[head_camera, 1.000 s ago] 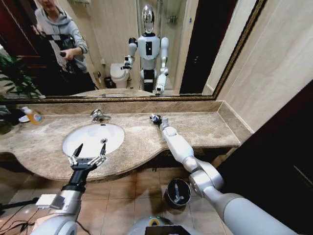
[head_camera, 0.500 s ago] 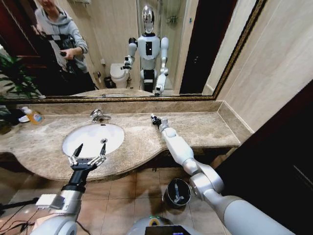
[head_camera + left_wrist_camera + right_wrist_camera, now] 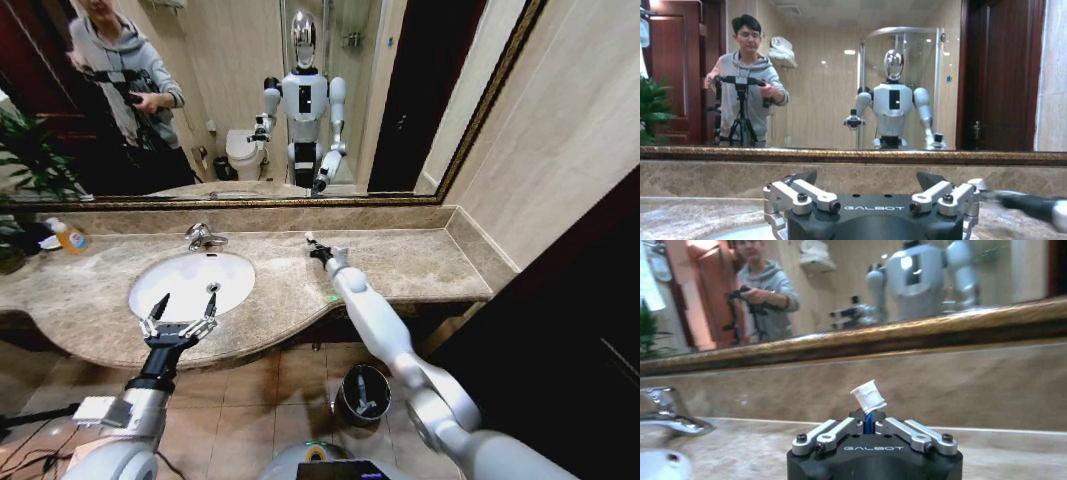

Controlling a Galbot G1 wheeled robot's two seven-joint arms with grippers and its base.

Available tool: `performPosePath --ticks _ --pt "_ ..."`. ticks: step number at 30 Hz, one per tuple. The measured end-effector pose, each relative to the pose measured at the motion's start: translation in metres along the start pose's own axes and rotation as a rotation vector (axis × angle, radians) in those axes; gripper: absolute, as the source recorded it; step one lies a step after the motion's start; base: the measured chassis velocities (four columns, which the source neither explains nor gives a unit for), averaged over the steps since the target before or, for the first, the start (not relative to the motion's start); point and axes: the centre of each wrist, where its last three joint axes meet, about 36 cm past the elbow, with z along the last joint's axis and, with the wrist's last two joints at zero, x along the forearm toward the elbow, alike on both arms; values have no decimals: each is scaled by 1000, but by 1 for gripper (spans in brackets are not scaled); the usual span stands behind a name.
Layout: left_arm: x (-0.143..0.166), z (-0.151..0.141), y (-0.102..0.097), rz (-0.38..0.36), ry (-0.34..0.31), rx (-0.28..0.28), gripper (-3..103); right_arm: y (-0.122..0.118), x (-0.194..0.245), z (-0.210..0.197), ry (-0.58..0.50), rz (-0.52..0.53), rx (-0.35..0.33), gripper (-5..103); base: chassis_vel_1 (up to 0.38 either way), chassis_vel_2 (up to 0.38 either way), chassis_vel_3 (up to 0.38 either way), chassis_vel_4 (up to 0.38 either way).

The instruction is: Pick up the trash from the sink and place it in the trash bin.

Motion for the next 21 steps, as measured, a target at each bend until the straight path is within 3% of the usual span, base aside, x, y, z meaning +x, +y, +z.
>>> performPosePath --ticks 3,5,6,7,9,16,21 --pt "0 0 0 0 0 0 100 -35 61 -17 -20 48 2 4 0 0 0 0" --pt "0 0 0 1 0 0 100 -40 73 -19 -20 58 -1 4 0 0 0 0" --pt "0 0 0 0 0 0 100 -52 116 -19 -22 86 -12 4 0 0 0 0" --pt "0 0 0 0 0 0 100 -52 116 -19 -22 86 -12 4 0 0 0 0" --pt "0 0 0 0 0 0 100 -60 162 -19 -22 116 -27 4 0 0 0 0" --pt "0 0 0 0 0 0 100 -60 214 -20 -35 140 -39 4 0 0 0 0" --pt "0 0 0 0 0 0 100 -48 281 15 16 196 -79 4 0 0 0 0"
